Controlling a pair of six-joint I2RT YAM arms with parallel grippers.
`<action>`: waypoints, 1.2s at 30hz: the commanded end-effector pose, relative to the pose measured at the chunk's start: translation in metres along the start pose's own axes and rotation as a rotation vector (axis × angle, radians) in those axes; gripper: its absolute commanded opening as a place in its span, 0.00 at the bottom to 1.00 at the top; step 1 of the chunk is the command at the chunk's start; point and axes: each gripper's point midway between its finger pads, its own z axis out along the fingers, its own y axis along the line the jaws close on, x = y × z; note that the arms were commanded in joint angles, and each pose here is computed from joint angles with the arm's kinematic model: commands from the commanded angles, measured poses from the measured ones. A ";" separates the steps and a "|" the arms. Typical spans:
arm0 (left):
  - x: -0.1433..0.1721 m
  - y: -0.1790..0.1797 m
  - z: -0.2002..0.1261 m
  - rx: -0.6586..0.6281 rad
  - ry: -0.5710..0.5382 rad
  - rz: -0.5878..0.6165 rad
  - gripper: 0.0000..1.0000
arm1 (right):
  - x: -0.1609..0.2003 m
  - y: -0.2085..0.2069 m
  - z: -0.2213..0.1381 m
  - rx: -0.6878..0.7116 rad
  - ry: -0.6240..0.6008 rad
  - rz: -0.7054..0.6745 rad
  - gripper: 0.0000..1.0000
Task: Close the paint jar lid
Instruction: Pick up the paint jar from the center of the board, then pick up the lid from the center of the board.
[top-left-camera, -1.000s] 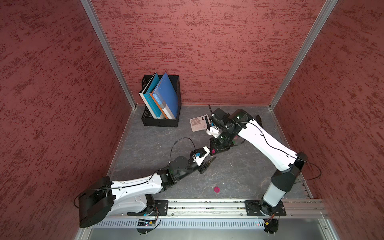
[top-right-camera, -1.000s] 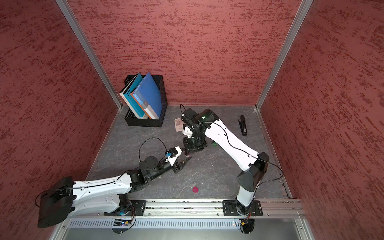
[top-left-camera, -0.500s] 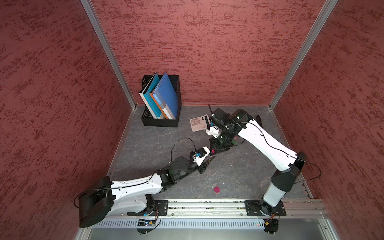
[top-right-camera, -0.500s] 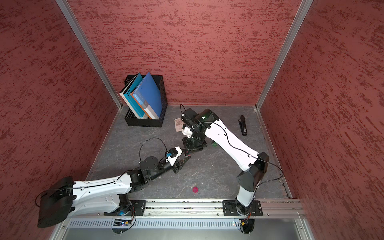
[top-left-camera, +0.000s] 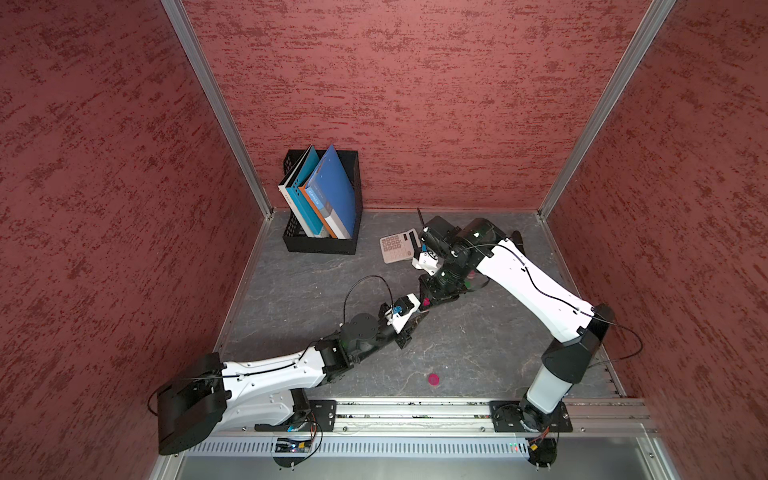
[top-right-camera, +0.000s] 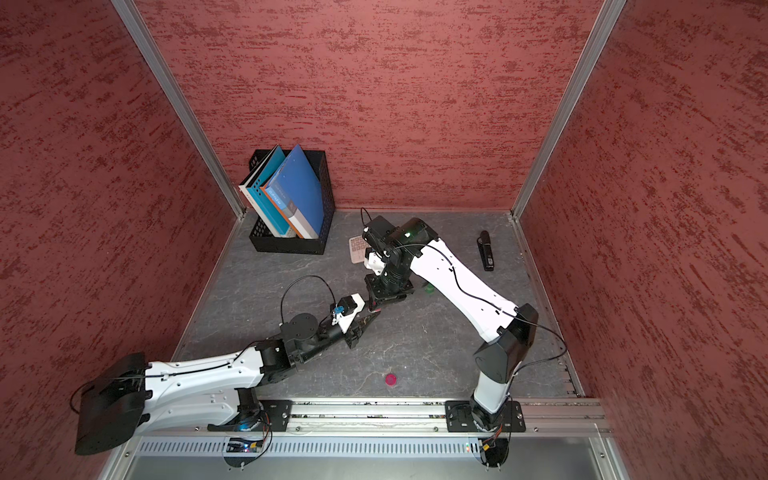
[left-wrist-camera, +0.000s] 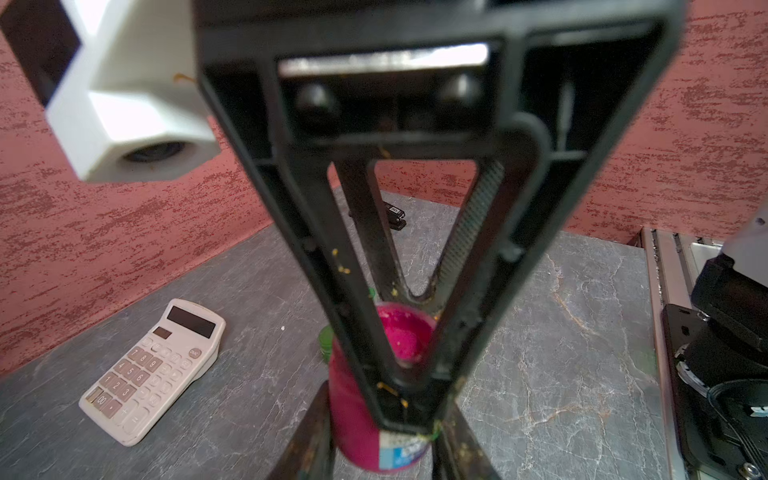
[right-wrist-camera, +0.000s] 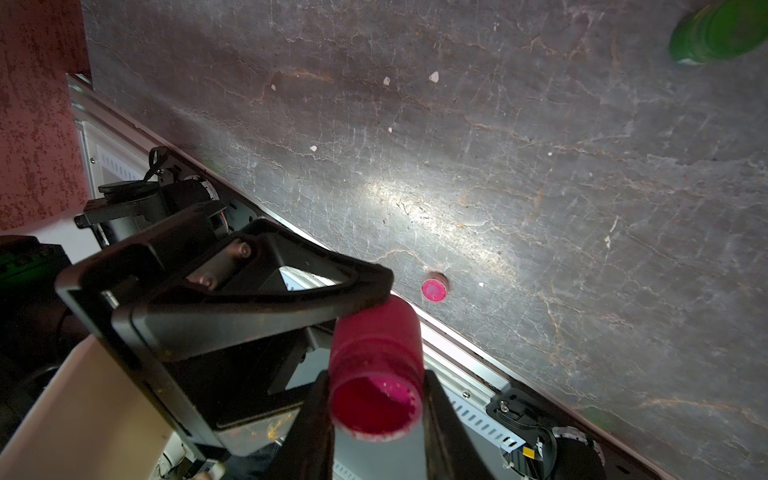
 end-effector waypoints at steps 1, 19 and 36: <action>-0.015 0.003 0.000 -0.015 -0.038 -0.008 0.29 | 0.002 0.004 -0.005 -0.022 -0.017 -0.011 0.29; -0.008 0.001 0.001 -0.013 -0.023 -0.016 0.24 | -0.009 0.005 -0.031 0.013 -0.127 -0.019 0.59; 0.006 0.017 -0.021 -0.085 -0.009 -0.043 0.24 | 0.015 -0.032 -0.113 0.193 -0.387 0.051 0.87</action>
